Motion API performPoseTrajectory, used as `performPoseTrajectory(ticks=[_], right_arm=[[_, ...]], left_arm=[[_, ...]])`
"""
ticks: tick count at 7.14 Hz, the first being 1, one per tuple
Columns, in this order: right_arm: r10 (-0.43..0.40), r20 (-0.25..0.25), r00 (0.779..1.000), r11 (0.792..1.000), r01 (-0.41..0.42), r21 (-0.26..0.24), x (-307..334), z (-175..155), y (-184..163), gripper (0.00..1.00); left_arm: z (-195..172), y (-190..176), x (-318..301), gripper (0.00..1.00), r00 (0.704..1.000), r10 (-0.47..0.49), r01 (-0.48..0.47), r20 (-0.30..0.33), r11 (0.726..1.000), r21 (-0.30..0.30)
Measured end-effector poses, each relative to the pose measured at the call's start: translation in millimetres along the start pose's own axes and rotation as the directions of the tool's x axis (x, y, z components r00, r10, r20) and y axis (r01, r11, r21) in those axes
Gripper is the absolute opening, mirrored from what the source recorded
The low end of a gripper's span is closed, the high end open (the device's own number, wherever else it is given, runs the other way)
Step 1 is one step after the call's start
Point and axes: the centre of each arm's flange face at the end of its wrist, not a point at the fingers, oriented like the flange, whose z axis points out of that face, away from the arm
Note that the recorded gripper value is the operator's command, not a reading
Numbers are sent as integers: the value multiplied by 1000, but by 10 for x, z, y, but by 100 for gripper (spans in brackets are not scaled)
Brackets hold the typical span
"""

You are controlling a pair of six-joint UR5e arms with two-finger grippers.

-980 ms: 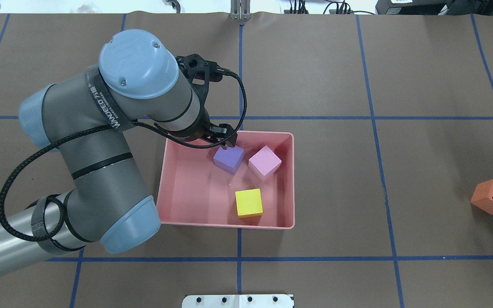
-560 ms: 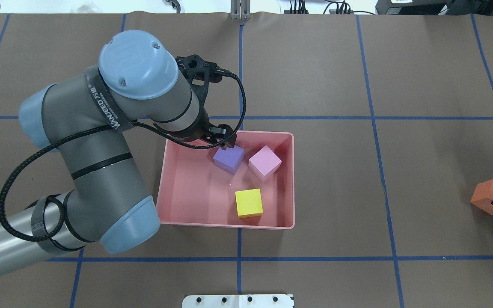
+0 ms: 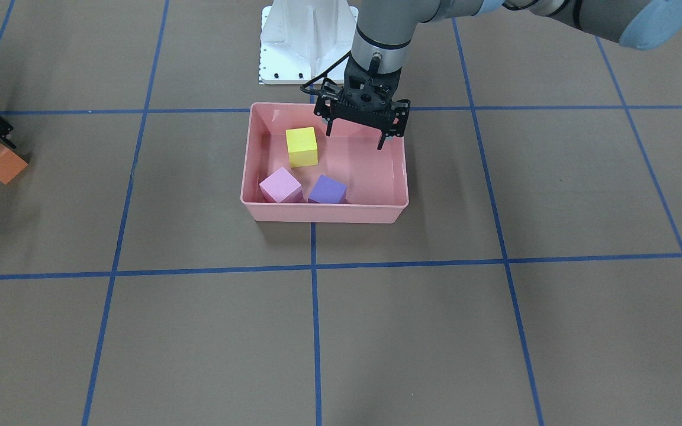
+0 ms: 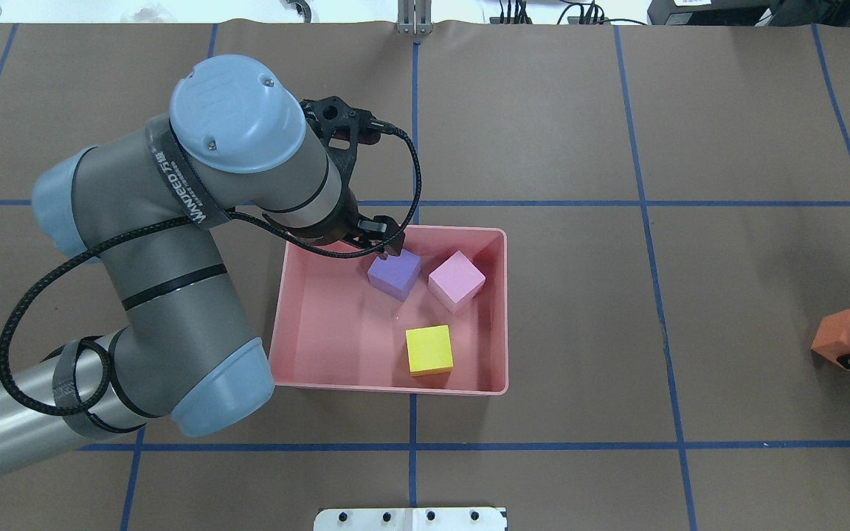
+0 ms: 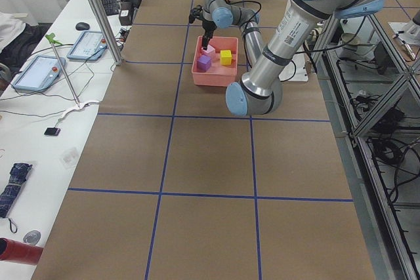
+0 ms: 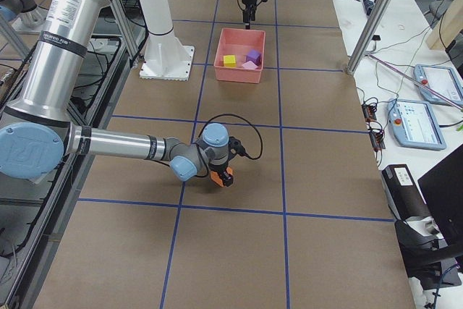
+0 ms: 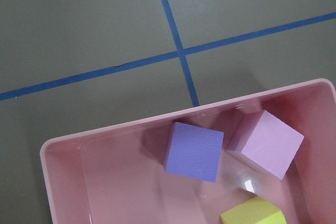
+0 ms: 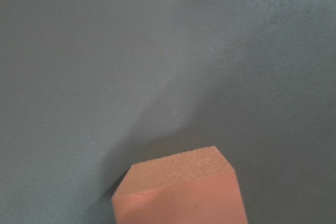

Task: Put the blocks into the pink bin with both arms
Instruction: 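Grasp the orange cube with the right gripper while the left gripper withdraws, then carry the orange cube with the right gripper into the bin and release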

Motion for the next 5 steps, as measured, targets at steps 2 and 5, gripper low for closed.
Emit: performPoseTrajectory(ticks=[2, 5], right_arm=[[30, -7, 1000, 999, -30, 22, -46, -66, -94, 0], [207, 37, 978, 971, -210, 118, -297, -359, -666, 0]], left_arm=[[-78, 7, -359, 100, 992, 122, -123, 20, 992, 5], [-381, -218, -2137, 100, 952, 290, -286, 100, 957, -45]])
